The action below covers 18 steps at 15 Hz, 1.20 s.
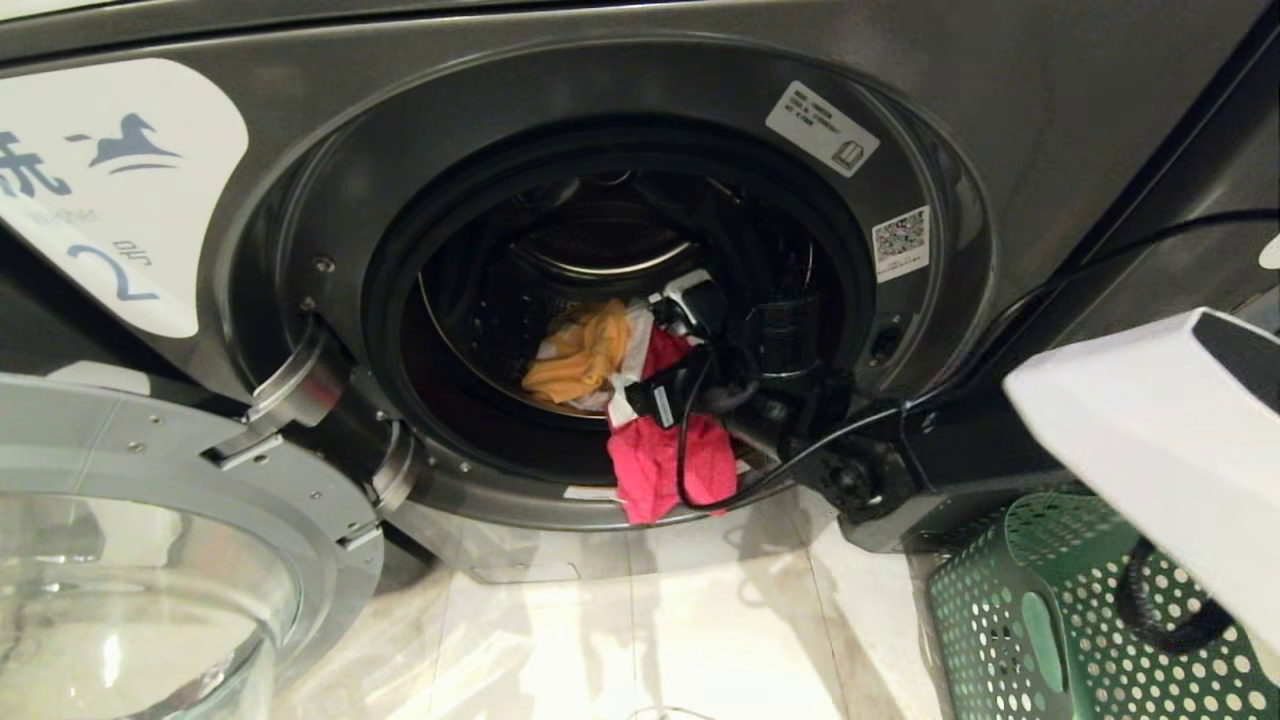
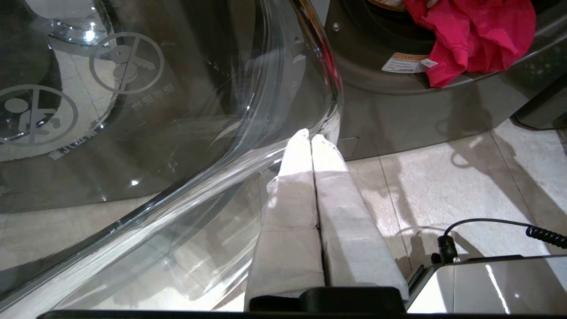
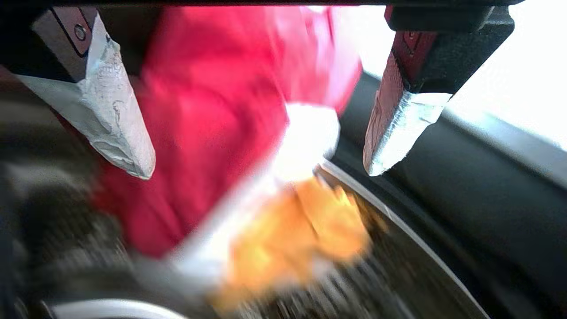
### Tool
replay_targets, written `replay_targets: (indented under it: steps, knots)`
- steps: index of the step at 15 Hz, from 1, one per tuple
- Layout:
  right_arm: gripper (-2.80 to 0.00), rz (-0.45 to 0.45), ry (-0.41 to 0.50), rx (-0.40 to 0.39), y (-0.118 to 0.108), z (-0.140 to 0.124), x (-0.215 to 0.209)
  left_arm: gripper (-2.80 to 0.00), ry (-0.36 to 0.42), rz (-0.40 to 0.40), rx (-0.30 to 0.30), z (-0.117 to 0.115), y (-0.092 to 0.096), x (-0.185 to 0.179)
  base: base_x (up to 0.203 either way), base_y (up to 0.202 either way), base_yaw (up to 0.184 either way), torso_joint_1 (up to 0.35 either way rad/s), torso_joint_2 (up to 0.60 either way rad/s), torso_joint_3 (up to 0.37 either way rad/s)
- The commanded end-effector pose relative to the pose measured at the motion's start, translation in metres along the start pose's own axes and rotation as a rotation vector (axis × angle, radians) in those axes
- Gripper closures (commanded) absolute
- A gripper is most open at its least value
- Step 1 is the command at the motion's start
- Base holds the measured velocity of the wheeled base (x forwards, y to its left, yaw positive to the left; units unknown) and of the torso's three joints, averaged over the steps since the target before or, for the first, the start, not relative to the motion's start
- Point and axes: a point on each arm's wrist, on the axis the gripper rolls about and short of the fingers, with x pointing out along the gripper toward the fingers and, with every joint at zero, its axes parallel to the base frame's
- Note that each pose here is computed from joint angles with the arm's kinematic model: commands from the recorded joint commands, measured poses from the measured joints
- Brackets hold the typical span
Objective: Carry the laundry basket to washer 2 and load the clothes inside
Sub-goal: Place the clothes into the washing machine
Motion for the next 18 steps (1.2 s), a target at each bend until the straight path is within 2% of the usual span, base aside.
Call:
replay_targets:
  steps: [1, 3, 4, 6, 9, 12, 15, 18]
  knots:
    - [-2.80, -0.020, 0.058, -0.005, -0.006, 0.029, -0.033, 0.00, 0.001, 0.000, 0.000, 0.000, 0.000, 0.000, 0.000, 0.000, 0.000, 0.000, 0.00, 0.000]
    - [-2.80, -0.052, 0.219, 0.035, 0.001, 0.023, -0.050, 0.00, 0.001, 0.000, 0.000, 0.000, 0.000, 0.000, 0.000, 0.000, 0.000, 0.000, 0.00, 0.000]
    - [-2.80, -0.103, 0.312, 0.073, 0.005, 0.014, -0.055, 0.00, 0.001, 0.000, 0.000, 0.000, 0.000, 0.000, 0.000, 0.000, 0.000, 0.000, 0.00, 0.000]
    - [-2.80, -0.157, 0.437, 0.186, 0.019, -0.005, -0.063, 0.00, 0.001, 0.000, 0.000, 0.000, 0.000, 0.000, 0.000, 0.000, 0.000, 0.000, 0.00, 0.000]
    - [-2.80, -0.214, 0.616, 0.243, 0.032, -0.041, -0.065, 0.00, 0.001, 0.000, 0.001, 0.000, 0.000, 0.000, 0.000, 0.000, 0.000, 0.000, 0.00, 0.000]
    - [-2.80, -0.260, 0.679, 0.338, 0.039, -0.059, -0.050, 0.00, 0.001, 0.000, 0.000, 0.000, 0.000, 0.000, 0.000, 0.000, 0.000, 0.000, 0.00, 0.000]
    - [-2.80, -0.282, 0.648, 0.410, 0.042, -0.052, -0.025, 0.00, 0.001, 0.000, 0.000, 0.000, 0.000, 0.000, 0.000, 0.000, 0.000, 0.000, 0.00, 0.000]
    - [-2.80, -0.316, 0.629, 0.420, 0.040, -0.058, 0.001, 0.00, 0.001, 0.000, 0.001, 0.000, 0.000, 0.000, 0.000, 0.000, 0.000, 0.000, 0.00, 0.000]
